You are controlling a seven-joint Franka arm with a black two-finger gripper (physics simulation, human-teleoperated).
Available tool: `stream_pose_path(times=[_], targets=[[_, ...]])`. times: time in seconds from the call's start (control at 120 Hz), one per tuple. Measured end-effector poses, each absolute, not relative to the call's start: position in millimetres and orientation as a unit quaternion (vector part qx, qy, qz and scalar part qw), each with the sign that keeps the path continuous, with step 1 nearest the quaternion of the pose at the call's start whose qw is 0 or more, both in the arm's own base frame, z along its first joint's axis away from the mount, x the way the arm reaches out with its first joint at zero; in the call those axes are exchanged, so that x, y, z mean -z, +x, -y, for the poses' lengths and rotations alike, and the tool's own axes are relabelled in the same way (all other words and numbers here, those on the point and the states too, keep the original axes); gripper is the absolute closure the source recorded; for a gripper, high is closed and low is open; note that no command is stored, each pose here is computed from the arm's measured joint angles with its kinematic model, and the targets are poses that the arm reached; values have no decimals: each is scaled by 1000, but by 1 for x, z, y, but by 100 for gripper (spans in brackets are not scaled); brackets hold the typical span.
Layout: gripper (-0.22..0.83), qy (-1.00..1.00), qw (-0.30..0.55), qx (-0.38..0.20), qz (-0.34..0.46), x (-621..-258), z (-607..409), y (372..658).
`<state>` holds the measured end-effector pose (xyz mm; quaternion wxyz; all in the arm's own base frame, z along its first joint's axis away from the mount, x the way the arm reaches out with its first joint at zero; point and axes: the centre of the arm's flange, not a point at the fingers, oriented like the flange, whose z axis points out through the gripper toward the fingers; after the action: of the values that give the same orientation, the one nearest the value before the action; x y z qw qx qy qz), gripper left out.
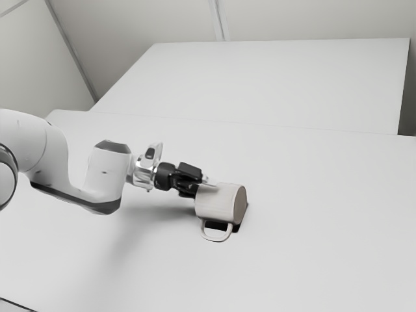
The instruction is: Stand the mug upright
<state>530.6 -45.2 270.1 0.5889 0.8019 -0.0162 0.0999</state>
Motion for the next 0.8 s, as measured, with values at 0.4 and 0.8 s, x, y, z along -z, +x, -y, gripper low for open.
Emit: stream_pose_path(times=[0.4, 0.8], targets=[[75, 795, 583, -148, 76, -307, 58, 534], [77, 891, 360, -119, 250, -418, 37, 558]])
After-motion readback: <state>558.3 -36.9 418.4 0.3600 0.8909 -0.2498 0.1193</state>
